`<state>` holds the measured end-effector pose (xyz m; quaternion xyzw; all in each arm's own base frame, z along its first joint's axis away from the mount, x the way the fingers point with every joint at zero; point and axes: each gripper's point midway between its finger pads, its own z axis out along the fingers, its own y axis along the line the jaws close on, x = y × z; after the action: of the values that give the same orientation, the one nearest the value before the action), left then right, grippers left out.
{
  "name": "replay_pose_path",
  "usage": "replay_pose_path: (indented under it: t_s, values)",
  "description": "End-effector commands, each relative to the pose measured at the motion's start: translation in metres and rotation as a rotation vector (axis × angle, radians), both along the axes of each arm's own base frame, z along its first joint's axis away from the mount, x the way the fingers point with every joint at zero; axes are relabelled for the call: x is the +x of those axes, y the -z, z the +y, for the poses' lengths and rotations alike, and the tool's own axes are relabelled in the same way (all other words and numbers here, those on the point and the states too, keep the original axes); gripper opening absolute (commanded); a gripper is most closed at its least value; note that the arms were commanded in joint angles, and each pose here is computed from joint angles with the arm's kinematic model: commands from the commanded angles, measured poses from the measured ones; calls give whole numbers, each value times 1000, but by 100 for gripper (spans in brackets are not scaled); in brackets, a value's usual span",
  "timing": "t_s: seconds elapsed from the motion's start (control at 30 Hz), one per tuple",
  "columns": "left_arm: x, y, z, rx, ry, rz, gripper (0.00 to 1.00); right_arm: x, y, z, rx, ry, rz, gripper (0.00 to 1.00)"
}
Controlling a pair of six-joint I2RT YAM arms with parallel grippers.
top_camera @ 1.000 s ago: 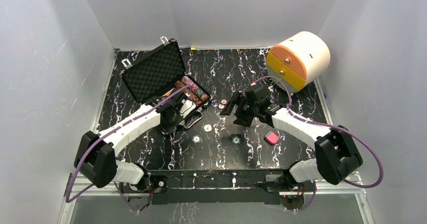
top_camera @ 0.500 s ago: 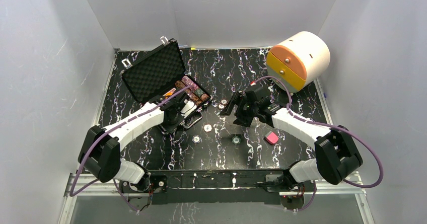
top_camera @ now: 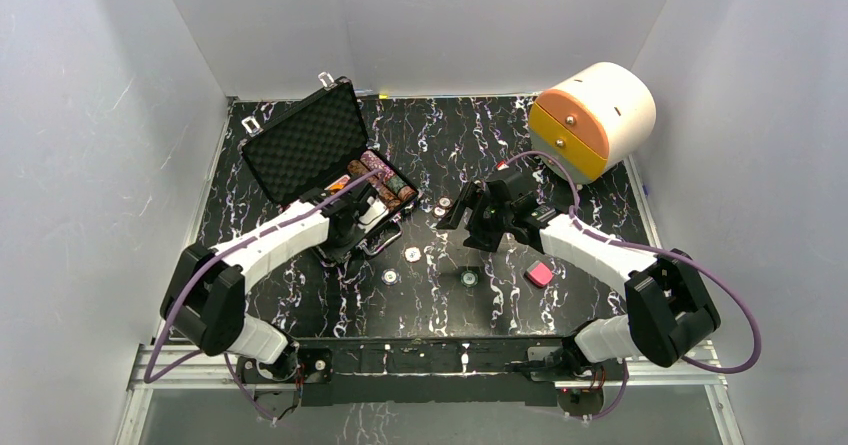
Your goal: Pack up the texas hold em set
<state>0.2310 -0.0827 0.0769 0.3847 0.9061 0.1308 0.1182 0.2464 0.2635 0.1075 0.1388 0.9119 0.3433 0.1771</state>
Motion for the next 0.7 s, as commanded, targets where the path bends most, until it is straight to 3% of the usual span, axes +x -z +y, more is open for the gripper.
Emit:
replay_pose_path:
  t_s: [0.0,0.1,0.2,0.33,0.53,0.67]
  values:
    - [5,-3,7,38,-13,-16,0,4,-14,1,28,1,-36,91]
    - [5,-3,1,13,-18,-7,6,5,-14,2,31,1,-36,91]
    - [5,-4,-2,-10,-32,-4,22,5,-14,3,31,-1,-34,91]
    - [6,-9,-3,-18,-56,-23,34,4,-13,3,30,-6,-29,91]
    - [14,-27,-11,-81,-62,-90,33,6,-14,1,17,0,-45,91]
    - [28,-55,-28,-214,-75,-202,35,11,-15,-9,-55,-5,-88,91]
